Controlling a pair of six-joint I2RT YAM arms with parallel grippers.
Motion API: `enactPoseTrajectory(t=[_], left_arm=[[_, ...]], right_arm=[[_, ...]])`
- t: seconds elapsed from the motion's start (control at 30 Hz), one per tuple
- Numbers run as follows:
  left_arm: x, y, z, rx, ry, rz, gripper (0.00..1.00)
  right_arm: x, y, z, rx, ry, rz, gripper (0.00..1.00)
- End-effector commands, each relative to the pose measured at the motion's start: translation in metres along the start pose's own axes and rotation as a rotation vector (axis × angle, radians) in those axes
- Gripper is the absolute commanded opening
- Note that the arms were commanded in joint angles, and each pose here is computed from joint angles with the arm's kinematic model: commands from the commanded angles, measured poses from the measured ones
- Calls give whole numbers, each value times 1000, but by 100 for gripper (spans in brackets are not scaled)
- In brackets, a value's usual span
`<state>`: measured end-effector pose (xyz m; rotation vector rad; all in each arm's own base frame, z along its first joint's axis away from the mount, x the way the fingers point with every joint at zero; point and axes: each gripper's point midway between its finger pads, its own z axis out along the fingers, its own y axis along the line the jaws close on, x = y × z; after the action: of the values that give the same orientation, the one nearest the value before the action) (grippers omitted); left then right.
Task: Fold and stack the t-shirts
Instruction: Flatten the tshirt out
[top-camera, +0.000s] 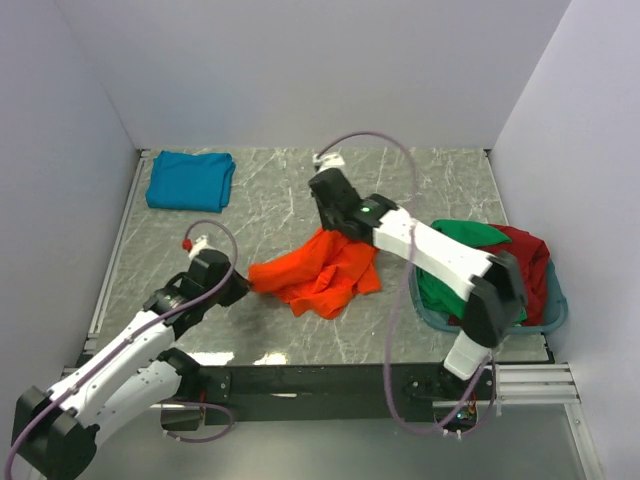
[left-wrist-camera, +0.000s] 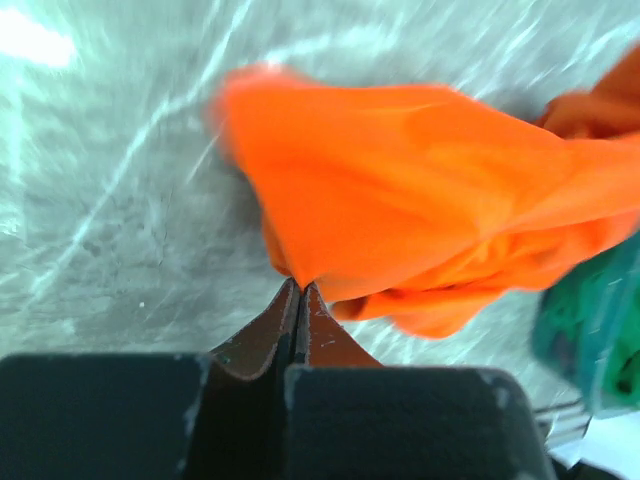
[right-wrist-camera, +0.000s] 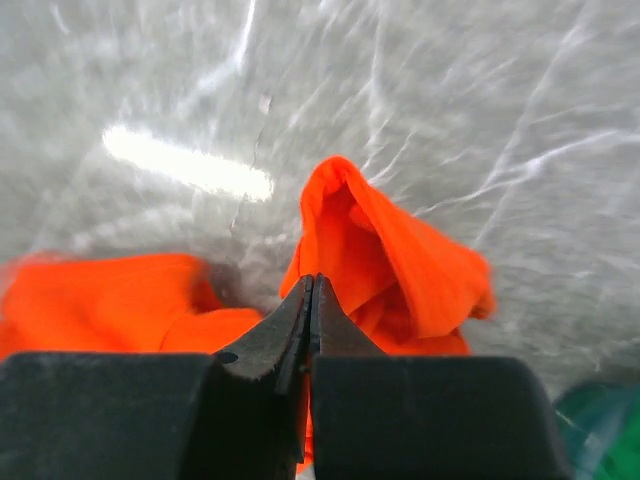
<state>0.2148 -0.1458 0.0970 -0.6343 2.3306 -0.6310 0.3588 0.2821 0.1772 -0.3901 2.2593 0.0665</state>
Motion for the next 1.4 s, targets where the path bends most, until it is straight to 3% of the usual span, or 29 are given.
enactPoseTrajectory(t=[0.0, 0.13, 0.33, 0.57, 0.83, 0.93, 1.17, 1.23, 1.37], left_arm=[[-40, -12, -29, -21, -148, -14, 0], [-77, -30, -64, 7, -281, -39, 0], [-132, -88, -146, 245, -478, -67, 0], [-186, -165, -293, 648, -711, -22, 1], [-190, -222, -447, 1072, -808, 131, 1], [-183, -234, -483, 1177, -801, 189, 1], [-182, -243, -529, 1271, -840, 241, 1], [-195, -245, -521, 1207, -878, 226, 1], [-244, -239, -446, 882, -957, 107, 1]], right_arm=[[-53, -37, -57, 62, -234, 187, 0], [-67, -58, -104, 41, -360, 264, 0], [-99, -73, -191, -110, -565, 332, 0], [-135, -80, -304, -339, -768, 340, 0], [-144, -79, -444, -682, -970, 280, 0], [-132, -78, -489, -813, -1017, 244, 0], [-118, -77, -529, -942, -1053, 209, 0], [-123, -82, -523, -895, -1055, 228, 0], [-144, -93, -474, -702, -1007, 322, 0]])
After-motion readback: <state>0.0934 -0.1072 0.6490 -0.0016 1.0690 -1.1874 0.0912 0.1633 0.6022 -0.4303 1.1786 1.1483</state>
